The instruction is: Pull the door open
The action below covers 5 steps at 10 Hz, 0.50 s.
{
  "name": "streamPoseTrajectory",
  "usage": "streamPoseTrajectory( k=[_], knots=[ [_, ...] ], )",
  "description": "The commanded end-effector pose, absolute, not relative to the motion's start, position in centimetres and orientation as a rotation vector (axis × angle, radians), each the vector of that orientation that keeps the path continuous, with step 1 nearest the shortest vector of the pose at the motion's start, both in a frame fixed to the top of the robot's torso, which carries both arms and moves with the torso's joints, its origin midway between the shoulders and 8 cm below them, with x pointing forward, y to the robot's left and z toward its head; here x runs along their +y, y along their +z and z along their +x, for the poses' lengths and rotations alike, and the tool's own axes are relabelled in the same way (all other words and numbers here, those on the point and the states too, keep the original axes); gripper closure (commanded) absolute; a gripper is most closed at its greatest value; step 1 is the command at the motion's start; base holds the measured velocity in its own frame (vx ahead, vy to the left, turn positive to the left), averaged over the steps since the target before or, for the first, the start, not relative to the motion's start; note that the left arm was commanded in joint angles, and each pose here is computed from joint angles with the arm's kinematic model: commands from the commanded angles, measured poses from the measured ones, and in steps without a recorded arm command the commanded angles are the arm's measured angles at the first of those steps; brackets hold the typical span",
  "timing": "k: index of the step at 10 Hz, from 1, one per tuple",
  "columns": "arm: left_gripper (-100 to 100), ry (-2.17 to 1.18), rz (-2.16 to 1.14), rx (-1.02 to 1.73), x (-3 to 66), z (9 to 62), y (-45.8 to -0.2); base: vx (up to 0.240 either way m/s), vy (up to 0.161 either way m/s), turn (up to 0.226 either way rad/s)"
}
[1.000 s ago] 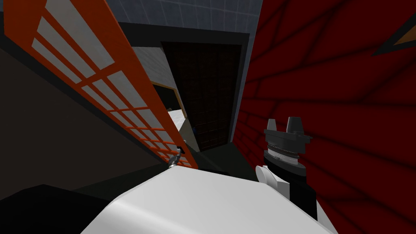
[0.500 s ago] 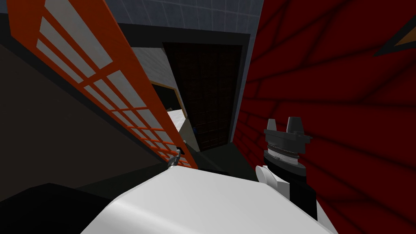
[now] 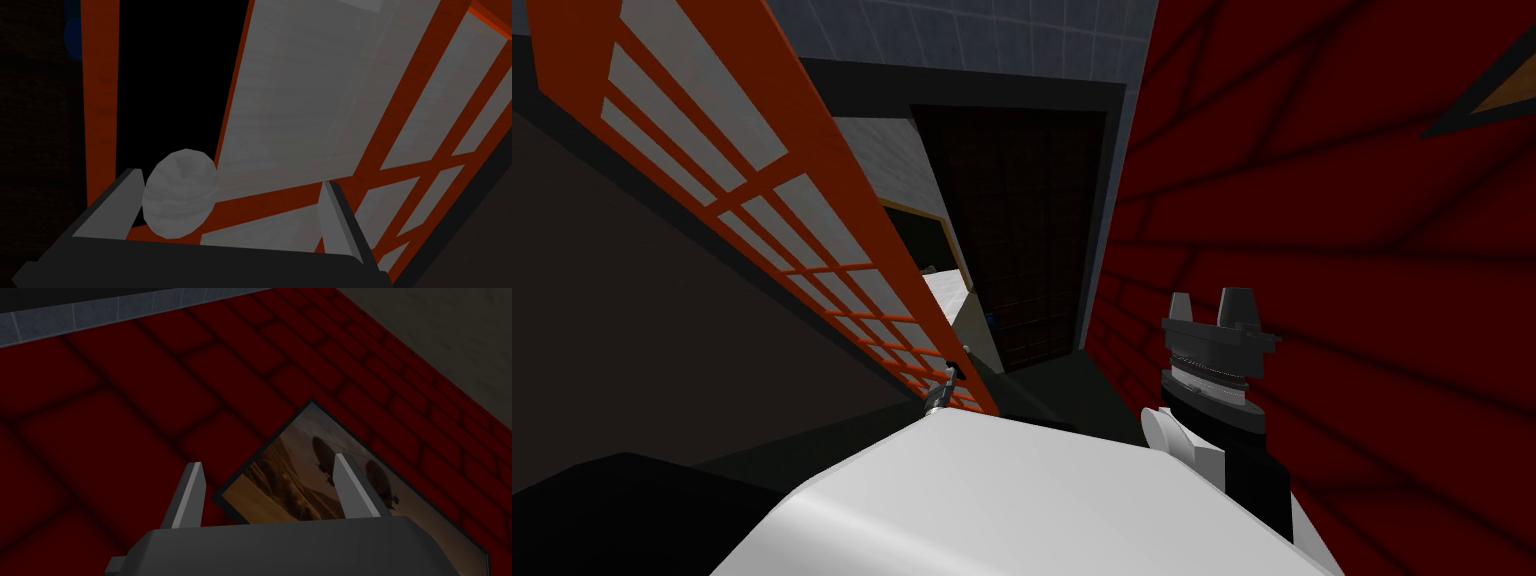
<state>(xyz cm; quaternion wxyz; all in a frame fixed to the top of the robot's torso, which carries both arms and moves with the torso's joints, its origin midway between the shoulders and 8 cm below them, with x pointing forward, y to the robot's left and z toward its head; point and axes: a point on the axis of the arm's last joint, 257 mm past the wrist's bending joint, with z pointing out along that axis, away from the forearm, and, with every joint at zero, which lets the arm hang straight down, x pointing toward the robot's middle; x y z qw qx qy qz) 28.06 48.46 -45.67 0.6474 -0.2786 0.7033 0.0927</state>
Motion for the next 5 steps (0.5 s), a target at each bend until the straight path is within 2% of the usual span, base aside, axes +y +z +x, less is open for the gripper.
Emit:
streamPoseTrajectory(
  k=[1, 5],
  knots=[
    [100, 0.261, -0.662, 1.62, 50.44, 26.09, -45.88, -0.006, 0.0, 0.018],
    [100, 0.261, -0.665, 1.625, 50.46, 26.05, -46.02, 0.0, 0.003, 0.001]
  ],
)
